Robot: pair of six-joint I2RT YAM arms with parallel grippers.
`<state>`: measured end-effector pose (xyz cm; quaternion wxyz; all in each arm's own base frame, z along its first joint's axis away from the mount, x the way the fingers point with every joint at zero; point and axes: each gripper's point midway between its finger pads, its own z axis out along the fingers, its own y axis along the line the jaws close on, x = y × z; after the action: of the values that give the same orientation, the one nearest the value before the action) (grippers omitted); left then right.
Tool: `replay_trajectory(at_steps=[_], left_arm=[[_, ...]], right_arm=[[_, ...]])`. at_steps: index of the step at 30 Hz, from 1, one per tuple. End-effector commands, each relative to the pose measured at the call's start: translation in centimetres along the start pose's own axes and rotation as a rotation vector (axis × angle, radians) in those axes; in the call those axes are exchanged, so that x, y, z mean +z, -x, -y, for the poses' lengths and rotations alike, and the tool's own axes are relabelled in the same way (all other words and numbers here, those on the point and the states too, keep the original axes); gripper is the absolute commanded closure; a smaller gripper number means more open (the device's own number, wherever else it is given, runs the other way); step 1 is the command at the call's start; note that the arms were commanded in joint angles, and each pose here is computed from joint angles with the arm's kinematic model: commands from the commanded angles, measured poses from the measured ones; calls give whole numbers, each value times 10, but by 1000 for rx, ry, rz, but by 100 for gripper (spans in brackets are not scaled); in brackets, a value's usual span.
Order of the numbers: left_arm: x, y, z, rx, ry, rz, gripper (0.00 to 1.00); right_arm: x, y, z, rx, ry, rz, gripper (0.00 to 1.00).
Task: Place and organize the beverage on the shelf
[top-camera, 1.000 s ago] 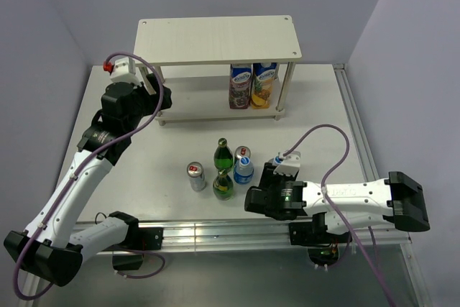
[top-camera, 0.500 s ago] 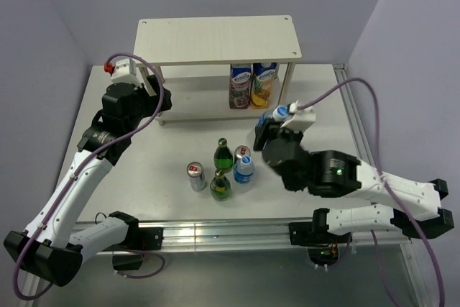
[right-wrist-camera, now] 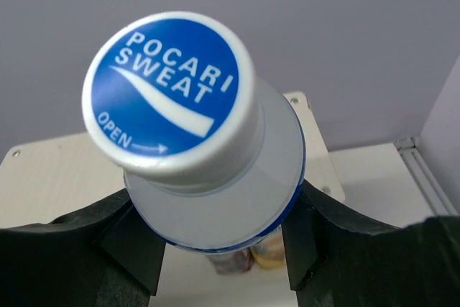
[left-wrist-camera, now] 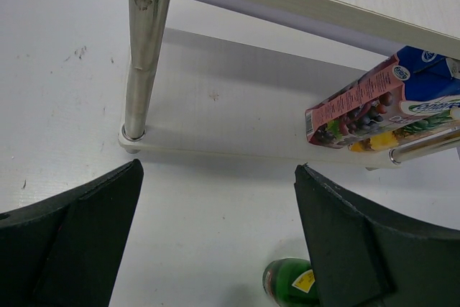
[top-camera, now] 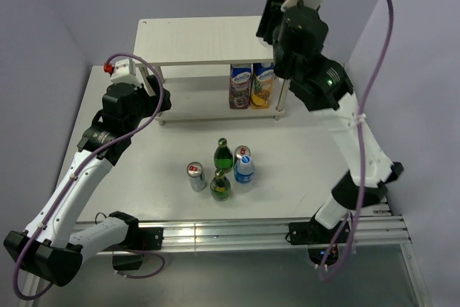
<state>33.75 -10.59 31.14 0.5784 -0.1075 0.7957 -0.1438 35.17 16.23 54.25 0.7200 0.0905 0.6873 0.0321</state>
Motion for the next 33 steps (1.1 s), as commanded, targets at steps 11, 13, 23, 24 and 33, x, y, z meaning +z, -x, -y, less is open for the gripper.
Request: replay_trajectory(at_steps=[11, 13, 23, 24, 33], left_arm=[[-7, 14, 7, 9, -28, 34, 7], [-7, 13, 7, 10, -29, 32, 7], [-8, 15, 6, 6, -25, 34, 7], [-7, 14, 5, 8, -23, 31, 7], [-5, 12, 5, 10, -19, 22, 7]], right_arm=[[74, 12, 10, 66, 40, 12, 100], [79, 6, 7, 51, 44, -4, 100], [99, -32, 11, 39, 43, -100, 81], [101, -36, 11, 34, 41, -110, 76], [110, -58, 11, 12, 28, -143, 9]])
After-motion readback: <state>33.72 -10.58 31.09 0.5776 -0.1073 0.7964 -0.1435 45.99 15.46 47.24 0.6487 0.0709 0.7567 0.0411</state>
